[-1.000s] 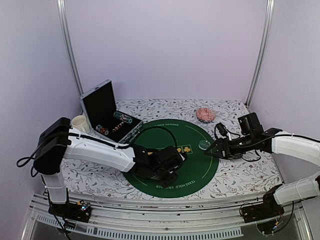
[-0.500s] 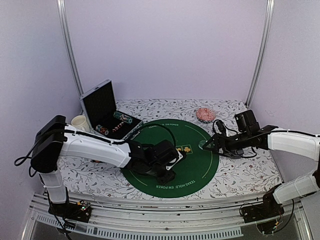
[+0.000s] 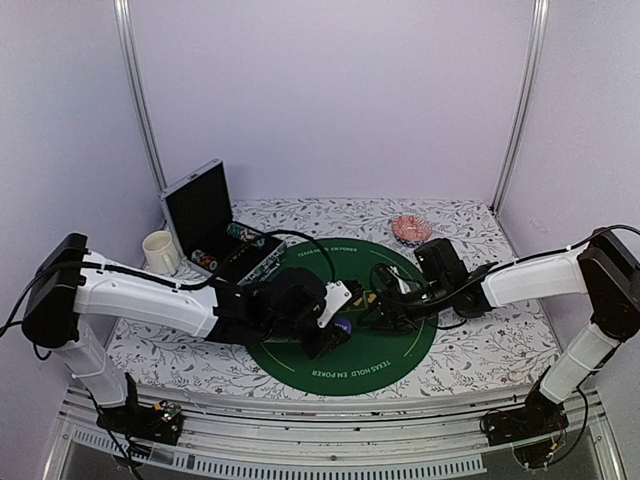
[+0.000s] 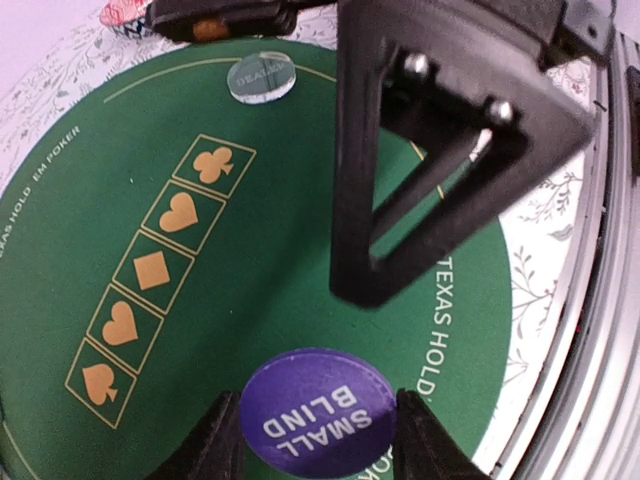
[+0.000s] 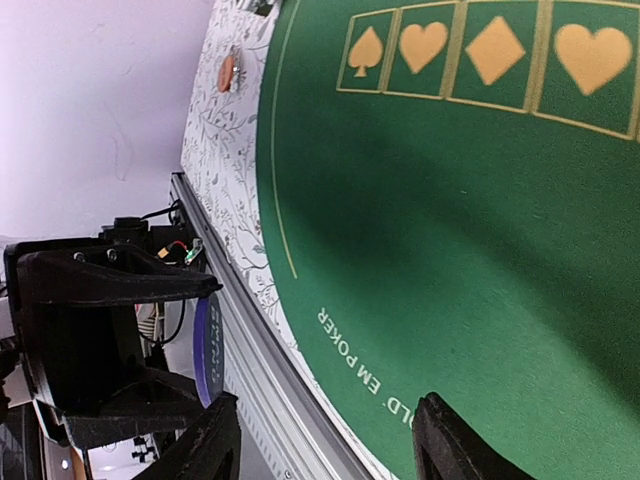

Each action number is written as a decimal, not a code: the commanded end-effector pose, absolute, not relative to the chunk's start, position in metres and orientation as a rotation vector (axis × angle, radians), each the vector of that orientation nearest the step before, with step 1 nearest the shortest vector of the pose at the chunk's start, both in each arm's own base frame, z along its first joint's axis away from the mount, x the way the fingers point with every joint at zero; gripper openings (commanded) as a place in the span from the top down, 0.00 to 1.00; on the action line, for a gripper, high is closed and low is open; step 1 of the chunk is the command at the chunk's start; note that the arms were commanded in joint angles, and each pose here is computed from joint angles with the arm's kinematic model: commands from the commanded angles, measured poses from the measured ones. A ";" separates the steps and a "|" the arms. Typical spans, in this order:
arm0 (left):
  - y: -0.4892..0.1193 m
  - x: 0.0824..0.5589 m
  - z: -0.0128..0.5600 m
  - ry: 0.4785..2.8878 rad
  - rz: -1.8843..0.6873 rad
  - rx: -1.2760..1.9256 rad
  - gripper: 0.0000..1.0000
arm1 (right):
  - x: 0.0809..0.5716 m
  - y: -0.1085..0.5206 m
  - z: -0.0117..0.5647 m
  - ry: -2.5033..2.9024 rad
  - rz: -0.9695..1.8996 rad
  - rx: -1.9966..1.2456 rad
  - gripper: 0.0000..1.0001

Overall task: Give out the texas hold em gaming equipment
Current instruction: Pass from the left arm to the right

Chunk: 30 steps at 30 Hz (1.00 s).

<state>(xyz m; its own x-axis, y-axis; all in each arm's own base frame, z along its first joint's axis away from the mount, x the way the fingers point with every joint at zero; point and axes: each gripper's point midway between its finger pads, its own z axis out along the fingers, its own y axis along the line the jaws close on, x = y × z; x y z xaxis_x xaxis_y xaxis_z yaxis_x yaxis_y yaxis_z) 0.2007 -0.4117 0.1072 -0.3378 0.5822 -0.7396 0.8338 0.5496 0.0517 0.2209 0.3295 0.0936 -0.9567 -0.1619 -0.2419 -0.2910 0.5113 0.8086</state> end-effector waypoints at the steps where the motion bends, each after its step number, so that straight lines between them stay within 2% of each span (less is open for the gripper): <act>1: -0.415 0.213 0.129 1.940 -0.443 1.118 0.61 | 0.221 0.363 0.123 2.460 1.594 -0.501 0.40; 10: -0.410 0.215 0.121 1.946 -0.408 1.132 0.61 | 0.221 0.379 0.120 2.460 1.619 -0.506 0.49; 21: -0.399 0.212 0.122 1.942 -0.402 1.120 0.61 | 0.234 0.359 0.126 2.483 1.421 -0.444 0.48; 30: -0.403 0.216 0.132 1.921 -0.411 1.090 0.61 | 0.226 0.379 0.140 2.426 1.540 -0.519 0.46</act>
<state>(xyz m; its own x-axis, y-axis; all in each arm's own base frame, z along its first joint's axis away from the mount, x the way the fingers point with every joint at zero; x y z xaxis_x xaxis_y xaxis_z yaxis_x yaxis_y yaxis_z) 0.2087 -0.4026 0.1116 -0.2626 0.5783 -0.7724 0.8313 0.5419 0.1232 0.2287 0.3621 0.1306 -0.9257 -0.1449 -0.3493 -0.3764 0.4406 0.8150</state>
